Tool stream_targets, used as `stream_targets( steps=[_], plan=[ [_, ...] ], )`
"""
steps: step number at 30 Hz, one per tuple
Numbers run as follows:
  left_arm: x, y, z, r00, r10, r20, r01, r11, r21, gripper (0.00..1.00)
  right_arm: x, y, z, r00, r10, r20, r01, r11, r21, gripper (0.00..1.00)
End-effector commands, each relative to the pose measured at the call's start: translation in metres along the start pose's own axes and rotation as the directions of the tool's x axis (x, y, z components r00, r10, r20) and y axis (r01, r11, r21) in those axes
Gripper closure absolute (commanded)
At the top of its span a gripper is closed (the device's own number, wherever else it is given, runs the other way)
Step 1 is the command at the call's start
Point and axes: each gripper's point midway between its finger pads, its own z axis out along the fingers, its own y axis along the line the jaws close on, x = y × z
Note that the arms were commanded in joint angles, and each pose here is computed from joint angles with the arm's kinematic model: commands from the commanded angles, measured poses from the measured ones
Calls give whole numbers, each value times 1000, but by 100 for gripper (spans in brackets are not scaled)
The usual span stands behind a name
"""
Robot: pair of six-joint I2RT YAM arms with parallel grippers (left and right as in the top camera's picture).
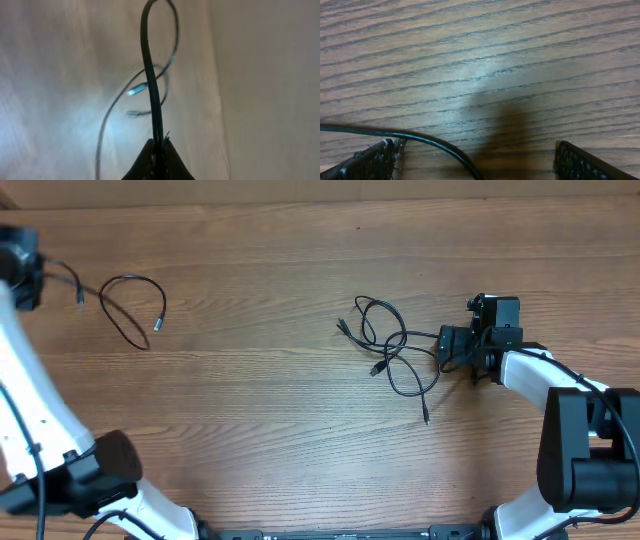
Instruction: Untangle cables
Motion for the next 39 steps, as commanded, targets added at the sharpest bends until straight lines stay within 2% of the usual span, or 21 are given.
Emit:
stream_targets(
  steps=[1, 2, 5, 7, 9, 12, 15, 17, 18, 19, 20, 21, 23, 25, 28, 31, 33, 35, 39],
  plan=[
    [17, -28, 45, 983, 105, 148, -93, 992, -84, 96, 25, 6, 10, 997, 10, -71, -13, 999, -37, 0],
    [35, -46, 70, 974, 180, 140, -171, 982, -78, 96, 24, 6, 10, 997, 10, -70, -13, 999, -37, 0],
    [78, -56, 129, 964, 257, 69, -248, 962, -113, 96, 24, 6, 10, 997, 10, -70, -13, 999, -37, 0],
    [117, -40, 177, 952, 305, -38, -306, 934, -184, 96, 24, 6, 10, 997, 10, -70, -13, 999, -37, 0],
    [141, -17, 211, 935, 337, -110, -354, 896, -267, 96, 24, 6, 10, 997, 10, -70, -13, 999, -37, 0],
    [154, 31, 238, 930, 326, -168, -367, 821, -438, 96, 24, 6, 10, 997, 10, -70, -13, 999, -37, 0],
    [147, 52, 240, 929, 323, -181, -370, 775, -513, 96, 24, 6, 10, 997, 10, -70, -13, 999, -37, 0],
    [143, 60, 237, 928, 317, -195, -372, 758, -536, 88, 24, 6, 10, 997, 10, -70, -12, 999, -37, 0],
    [141, 64, 234, 923, 322, -210, -384, 744, -547, 72, 24, 6, 10, 997, 10, -70, -13, 999, -37, 0],
    [139, 68, 233, 922, 320, -218, -387, 735, -557, 43, 24, 6, 10, 997, 10, -70, -13, 999, -37, 0],
    [137, 71, 233, 922, 316, -223, -386, 729, -565, 24, 24, 6, 10, 997, 10, -70, -13, 999, -37, 0],
    [136, 73, 232, 922, 314, -226, -387, 725, -570, 11, 24, 6, 10, 997, 10, -70, -13, 999, -37, 0],
    [132, 73, 232, 899, 345, -270, -438, 714, -546, 0, 24, 6, 10, 997, 10, -70, -13, 999, -37, 0],
    [134, 73, 228, 858, 370, -357, -509, 708, -490, 0, 24, 6, 10, 997, 10, -70, -13, 999, -37, 0],
    [128, 66, 209, 845, 345, -409, -513, 740, -435, 1, 24, 6, 10, 997, 10, -70, -13, 999, -37, 0],
    [128, 19, 182, 754, 471, -458, -588, 795, -149, 1, 24, 6, 10, 997, 10, -70, -13, 999, -37, 0],
    [128, -6, 157, 720, 530, -449, -595, 804, -4, 0, 24, 6, 10, 997, 10, -70, -13, 999, -37, 0],
    [121, -14, 134, 727, 547, -415, -592, 805, 25, 0, 24, 6, 10, 997, 10, -70, -13, 999, -37, 0],
    [113, -18, 83, 722, 617, -314, -654, 756, -18, 1, 24, 6, 10, 997, 10, -70, -13, 999, -37, 0]
  ],
)
